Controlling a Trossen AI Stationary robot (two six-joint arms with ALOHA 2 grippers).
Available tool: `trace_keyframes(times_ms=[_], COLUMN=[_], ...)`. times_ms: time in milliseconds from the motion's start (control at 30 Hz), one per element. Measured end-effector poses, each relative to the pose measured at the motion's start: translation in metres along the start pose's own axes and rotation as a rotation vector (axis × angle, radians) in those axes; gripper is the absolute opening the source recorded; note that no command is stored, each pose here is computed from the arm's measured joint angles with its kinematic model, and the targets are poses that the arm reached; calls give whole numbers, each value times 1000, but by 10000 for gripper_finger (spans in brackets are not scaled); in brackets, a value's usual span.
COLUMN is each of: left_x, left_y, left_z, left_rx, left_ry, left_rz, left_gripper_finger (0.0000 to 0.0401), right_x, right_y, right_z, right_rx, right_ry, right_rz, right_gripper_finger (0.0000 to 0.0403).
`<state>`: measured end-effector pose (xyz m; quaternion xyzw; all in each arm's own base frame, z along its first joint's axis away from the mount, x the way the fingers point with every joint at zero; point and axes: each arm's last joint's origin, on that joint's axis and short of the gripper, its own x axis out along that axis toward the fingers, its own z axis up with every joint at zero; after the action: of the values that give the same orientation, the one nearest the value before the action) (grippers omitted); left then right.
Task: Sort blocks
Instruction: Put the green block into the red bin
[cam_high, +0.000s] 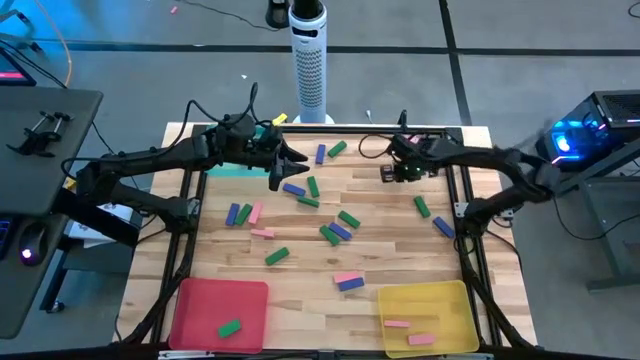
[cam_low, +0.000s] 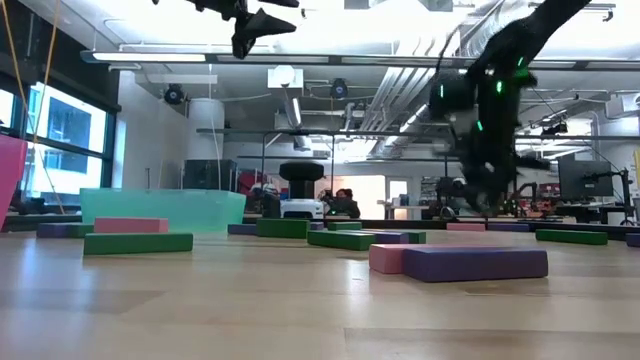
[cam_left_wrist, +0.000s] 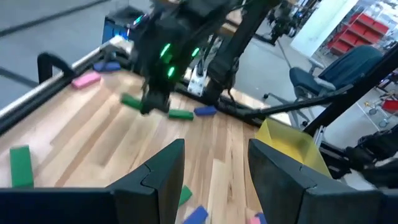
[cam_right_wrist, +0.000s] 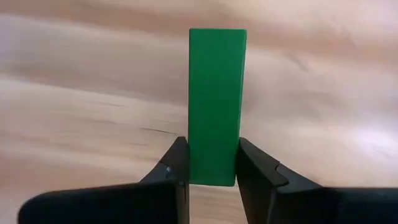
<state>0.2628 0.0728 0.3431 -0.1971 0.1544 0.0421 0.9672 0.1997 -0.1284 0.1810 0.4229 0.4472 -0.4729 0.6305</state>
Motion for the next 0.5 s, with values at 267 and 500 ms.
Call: trace_keyframes(times_ms=[267, 500], left_x=[2, -1], left_y=[-5, -14], left_z=[3, 22], left_rx=[81, 172], left_ry=[-36, -248], left_rz=[-26, -89], left_gripper_finger=[163, 163], right_x=[-92, -153], right_y=[57, 90], right_z=[-49, -74], right_rx=[-355, -353], right_ry=[-389, -769], right_rz=[640, 1096], right_gripper_finger=[64, 61])
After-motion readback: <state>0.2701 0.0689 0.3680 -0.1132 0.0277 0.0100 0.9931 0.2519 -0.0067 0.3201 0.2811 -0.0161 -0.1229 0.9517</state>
